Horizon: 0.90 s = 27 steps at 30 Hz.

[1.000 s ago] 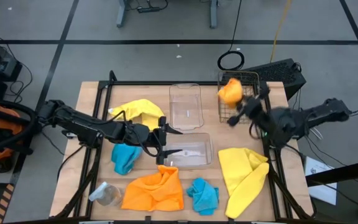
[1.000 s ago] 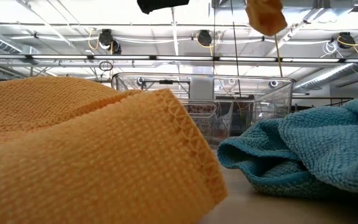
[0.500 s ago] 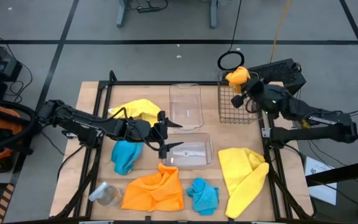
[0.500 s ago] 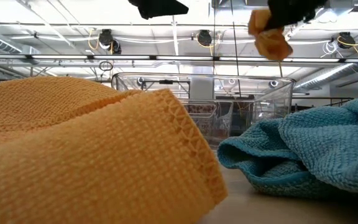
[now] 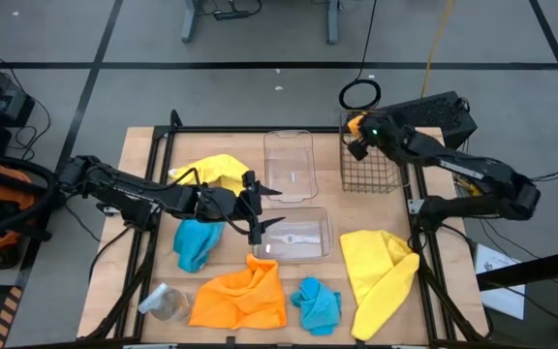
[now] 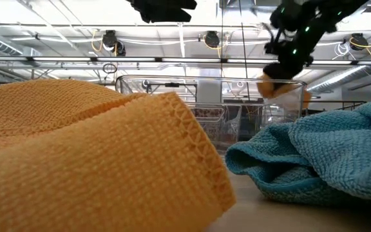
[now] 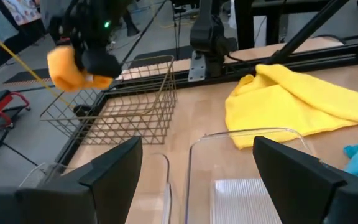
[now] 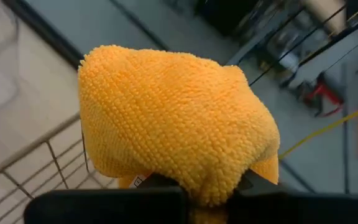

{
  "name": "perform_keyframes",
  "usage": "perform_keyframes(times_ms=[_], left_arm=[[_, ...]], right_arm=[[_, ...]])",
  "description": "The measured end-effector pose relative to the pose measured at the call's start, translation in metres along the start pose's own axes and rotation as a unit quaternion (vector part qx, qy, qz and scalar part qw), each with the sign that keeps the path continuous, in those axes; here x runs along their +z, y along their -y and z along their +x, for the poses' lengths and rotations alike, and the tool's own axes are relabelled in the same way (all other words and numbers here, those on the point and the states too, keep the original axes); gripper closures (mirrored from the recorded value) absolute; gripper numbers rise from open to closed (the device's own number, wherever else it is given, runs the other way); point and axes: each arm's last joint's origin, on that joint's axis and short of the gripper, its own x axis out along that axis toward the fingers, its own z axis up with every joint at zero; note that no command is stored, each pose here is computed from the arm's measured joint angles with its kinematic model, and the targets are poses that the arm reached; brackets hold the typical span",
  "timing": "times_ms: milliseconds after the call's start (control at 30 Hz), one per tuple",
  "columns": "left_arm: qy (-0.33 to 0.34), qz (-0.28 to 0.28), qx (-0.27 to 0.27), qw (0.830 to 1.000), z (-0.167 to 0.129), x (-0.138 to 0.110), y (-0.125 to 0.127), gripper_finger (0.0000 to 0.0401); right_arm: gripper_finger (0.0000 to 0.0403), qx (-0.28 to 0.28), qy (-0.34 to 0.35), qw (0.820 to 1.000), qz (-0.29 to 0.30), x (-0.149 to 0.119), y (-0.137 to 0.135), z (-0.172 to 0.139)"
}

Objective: Sort microfiber towel by color & place in baskets
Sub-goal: Put the top orange microfiber towel into the black metal basket

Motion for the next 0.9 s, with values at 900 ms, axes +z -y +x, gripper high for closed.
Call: perform_keyframes(times_ms=[900], left_arm=[[-0.043, -0.01, -0.005, 0.999, 0.0, -0.009, 0.001, 0.0088]], right_arm=[[0.0274, 0.017, -0.169, 0.985, 0.021, -0.034, -0.009, 0.094]])
